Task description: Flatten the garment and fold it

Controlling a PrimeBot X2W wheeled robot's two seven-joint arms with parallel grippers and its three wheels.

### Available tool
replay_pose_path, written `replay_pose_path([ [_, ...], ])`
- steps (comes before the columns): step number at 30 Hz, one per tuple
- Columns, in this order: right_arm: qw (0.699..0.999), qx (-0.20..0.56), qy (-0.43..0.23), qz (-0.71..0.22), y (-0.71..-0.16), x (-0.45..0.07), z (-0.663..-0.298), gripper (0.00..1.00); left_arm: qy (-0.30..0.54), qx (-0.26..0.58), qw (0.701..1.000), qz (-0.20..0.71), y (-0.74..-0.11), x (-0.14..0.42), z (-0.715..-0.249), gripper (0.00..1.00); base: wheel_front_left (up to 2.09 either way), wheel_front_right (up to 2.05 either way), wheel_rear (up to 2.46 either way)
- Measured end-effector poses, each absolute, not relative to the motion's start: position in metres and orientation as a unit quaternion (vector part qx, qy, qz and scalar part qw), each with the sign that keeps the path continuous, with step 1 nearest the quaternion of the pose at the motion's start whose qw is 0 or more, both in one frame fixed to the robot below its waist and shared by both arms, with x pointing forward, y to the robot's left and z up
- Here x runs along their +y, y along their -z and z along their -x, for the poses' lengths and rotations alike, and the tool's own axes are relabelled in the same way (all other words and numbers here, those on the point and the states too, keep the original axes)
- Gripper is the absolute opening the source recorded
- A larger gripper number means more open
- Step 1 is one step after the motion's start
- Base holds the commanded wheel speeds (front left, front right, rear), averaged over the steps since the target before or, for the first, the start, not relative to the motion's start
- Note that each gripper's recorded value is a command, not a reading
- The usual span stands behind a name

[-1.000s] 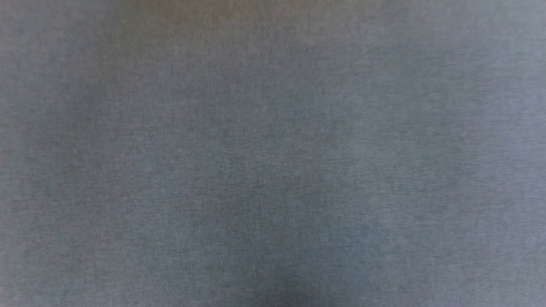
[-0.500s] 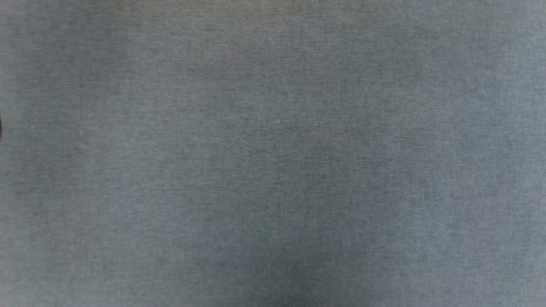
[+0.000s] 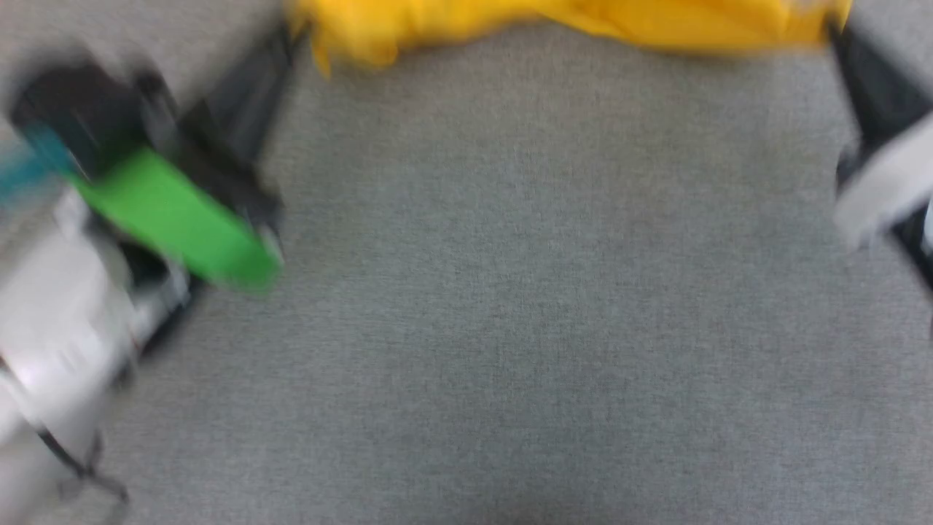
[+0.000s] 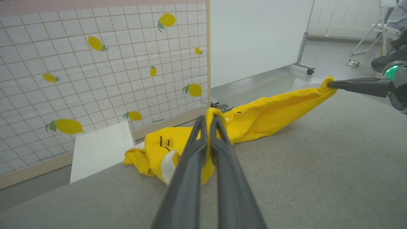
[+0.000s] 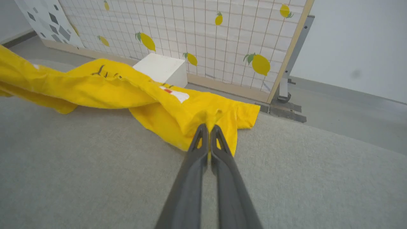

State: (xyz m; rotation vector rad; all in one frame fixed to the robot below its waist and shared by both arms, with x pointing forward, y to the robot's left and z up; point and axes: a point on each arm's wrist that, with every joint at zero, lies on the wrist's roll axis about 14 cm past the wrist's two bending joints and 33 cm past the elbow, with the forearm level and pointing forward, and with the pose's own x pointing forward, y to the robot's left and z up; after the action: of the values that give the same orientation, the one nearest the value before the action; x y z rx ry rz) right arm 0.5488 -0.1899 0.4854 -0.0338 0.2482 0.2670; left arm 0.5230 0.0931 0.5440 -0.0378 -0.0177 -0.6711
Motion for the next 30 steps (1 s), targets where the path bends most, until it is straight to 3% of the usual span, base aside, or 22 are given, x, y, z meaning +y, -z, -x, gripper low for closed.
replay_pose_path([
  [11, 0.969, 0.225, -0.106, -0.016, -0.439, -0.193, -0.429, 0.00, 0.288, 0.193, 0.937, 0.031, -0.449, 0.105, -0.393, 0.00, 0.00, 0.00, 0.00],
  [21, 0.932, 0.357, -0.055, 0.014, -0.390, -0.232, -0.315, 0.00, 0.246, 0.363, 0.897, 0.061, -0.392, 0.120, -0.290, 0.00, 0.00, 0.00, 0.00],
  [30, 0.889, 0.455, -0.042, 0.006, -0.360, -0.239, -0.243, 0.00, 0.215, 0.467, 0.853, 0.083, -0.362, 0.131, -0.226, 0.00, 0.00, 0.00, 0.00],
])
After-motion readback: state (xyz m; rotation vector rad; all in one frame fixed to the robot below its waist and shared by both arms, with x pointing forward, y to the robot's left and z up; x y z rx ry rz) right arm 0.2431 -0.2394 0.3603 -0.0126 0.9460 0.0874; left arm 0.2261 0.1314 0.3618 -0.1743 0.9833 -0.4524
